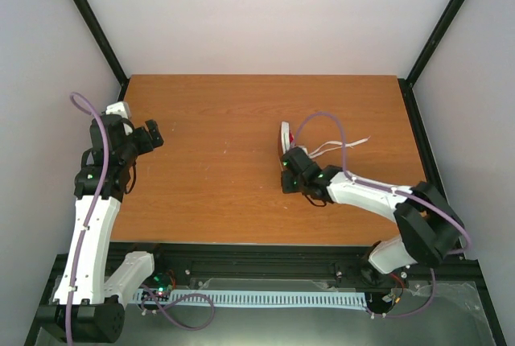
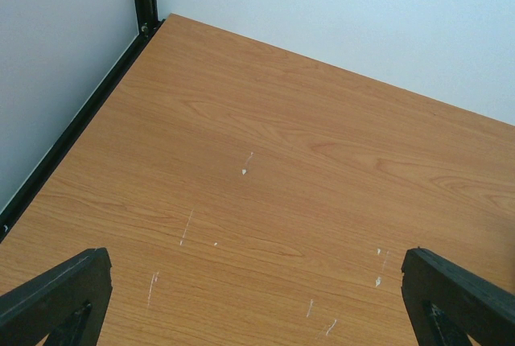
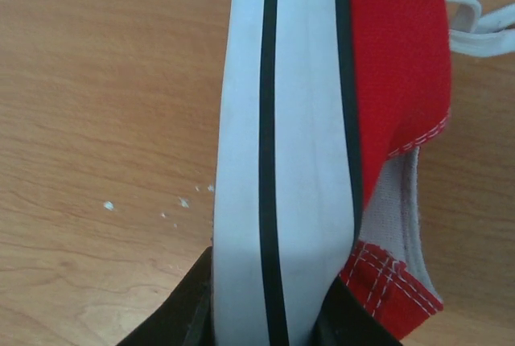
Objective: Tie the shoes
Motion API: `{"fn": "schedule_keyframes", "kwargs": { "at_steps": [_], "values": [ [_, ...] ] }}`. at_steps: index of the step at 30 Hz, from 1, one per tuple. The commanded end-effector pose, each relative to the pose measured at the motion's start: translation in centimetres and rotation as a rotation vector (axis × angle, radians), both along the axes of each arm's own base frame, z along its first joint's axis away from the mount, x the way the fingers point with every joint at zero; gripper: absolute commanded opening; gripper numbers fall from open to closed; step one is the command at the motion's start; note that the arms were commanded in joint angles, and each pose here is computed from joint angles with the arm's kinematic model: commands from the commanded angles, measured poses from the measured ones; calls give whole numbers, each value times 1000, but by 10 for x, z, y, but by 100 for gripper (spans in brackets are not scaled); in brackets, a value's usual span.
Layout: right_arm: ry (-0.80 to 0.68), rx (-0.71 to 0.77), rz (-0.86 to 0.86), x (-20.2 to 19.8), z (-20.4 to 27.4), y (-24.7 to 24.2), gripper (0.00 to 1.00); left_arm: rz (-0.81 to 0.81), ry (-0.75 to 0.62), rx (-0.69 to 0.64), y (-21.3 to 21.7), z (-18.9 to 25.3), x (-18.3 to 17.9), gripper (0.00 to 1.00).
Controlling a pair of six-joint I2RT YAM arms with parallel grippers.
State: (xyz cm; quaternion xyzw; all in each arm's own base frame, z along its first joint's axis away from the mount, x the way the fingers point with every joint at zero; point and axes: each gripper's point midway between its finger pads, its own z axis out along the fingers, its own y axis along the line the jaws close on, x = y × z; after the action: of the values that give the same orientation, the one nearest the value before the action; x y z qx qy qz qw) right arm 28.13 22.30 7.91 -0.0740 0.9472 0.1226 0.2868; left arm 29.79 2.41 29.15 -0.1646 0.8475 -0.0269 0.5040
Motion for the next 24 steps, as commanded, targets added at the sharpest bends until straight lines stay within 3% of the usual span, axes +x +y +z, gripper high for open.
{"fn": "schedule_keyframes", "kwargs": {
  "at_steps": [1,2,4,7,10,13,17,24],
  "values": [
    [-109,-132,-67,8,-5,3,3,-12,-10,14,0,5,-4,100],
    [-97,-157,-57,4,-11,6,3,-14,-9,14,-1,4,-3,100],
    [-54,-156,4,-7,-22,23,13,-15,-8,13,-1,4,-3,100],
    [-17,-100,120,-30,-22,56,51,-15,-5,12,-1,3,-3,100],
    [-3,7,249,-53,-4,88,71,-12,-1,13,0,2,-2,100],
    [-14,99,311,-62,21,100,82,-14,-3,7,-1,2,-2,100],
    [-132,92,288,-51,60,84,100,-56,-12,-24,-10,0,1,100],
    [-176,134,118,-3,76,17,100,-274,-6,-304,-77,-26,13,94]
  ]
}}
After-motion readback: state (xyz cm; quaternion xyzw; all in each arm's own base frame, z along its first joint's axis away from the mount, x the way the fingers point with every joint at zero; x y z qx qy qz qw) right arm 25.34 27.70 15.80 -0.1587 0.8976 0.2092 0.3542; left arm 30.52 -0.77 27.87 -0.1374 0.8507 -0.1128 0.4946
